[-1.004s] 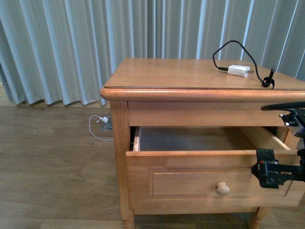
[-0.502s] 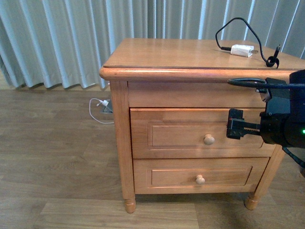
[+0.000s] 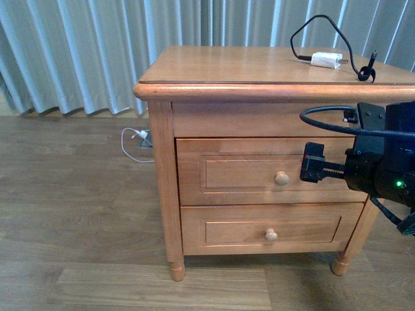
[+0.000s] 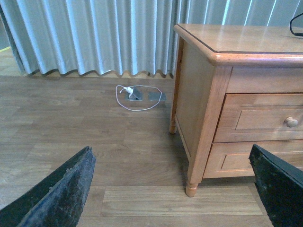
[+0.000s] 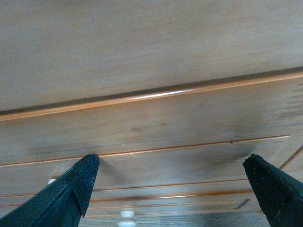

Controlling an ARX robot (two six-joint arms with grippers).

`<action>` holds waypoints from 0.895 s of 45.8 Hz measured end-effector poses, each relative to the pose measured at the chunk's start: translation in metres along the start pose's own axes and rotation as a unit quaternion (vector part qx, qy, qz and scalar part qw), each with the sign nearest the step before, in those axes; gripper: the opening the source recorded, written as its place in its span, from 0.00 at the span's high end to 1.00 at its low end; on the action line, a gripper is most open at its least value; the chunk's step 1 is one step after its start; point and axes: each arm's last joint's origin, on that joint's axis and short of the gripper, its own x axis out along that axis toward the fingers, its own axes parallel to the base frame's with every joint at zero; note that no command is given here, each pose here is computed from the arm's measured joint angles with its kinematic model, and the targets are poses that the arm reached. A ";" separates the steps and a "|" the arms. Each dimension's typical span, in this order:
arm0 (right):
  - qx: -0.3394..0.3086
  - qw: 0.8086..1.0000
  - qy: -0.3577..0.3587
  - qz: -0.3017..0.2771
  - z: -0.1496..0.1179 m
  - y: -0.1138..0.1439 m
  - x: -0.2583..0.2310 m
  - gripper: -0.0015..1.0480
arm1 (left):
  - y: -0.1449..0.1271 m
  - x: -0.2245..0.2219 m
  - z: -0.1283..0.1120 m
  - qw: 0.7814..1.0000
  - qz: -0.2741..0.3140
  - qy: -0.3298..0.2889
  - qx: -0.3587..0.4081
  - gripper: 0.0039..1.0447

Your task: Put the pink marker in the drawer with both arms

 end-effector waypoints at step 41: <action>0.020 0.994 0.026 0.107 0.062 0.007 -0.234 0.08 | 0.000 0.000 0.000 1.000 0.000 0.000 0.000 0.05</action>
